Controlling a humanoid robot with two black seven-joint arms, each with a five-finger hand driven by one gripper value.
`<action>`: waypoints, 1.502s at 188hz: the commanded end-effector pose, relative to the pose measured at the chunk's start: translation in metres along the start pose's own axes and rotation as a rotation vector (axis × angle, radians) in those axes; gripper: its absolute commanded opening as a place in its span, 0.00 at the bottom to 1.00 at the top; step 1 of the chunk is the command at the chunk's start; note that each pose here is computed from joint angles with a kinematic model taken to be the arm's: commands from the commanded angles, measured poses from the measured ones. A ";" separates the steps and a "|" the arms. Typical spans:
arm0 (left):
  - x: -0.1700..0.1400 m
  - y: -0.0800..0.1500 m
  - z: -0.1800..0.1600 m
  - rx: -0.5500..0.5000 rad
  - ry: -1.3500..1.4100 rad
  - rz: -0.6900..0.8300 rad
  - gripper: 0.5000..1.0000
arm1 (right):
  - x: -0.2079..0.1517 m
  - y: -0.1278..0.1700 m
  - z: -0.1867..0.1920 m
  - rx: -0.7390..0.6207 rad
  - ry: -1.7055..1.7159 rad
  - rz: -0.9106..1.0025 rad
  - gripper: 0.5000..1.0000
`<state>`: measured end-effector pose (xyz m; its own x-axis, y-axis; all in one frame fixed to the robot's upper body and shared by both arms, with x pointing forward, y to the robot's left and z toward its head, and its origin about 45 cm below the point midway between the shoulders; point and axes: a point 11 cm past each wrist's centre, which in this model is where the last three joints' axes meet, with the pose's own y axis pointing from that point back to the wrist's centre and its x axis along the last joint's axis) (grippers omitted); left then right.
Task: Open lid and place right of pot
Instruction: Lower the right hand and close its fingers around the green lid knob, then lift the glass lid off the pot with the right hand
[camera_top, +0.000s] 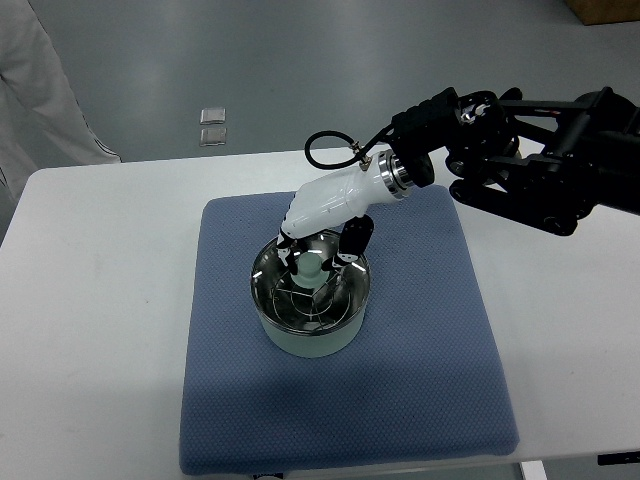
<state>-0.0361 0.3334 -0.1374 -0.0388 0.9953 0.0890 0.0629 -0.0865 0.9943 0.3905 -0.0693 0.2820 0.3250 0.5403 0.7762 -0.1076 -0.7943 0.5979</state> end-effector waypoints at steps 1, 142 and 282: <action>0.000 0.000 0.000 0.000 0.001 -0.001 1.00 | 0.001 0.000 0.000 -0.001 0.000 -0.003 0.11; 0.000 0.000 0.000 0.000 0.001 -0.001 1.00 | 0.021 0.007 -0.002 -0.003 0.020 0.034 0.03; 0.000 0.000 0.000 0.000 0.000 -0.001 1.00 | 0.014 0.065 0.053 -0.165 -0.097 0.169 0.03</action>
<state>-0.0361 0.3334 -0.1374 -0.0387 0.9953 0.0885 0.0628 -0.0859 0.9943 0.4332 -0.1165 0.3243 0.3566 0.3945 0.8469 -0.2904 -0.8148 0.5018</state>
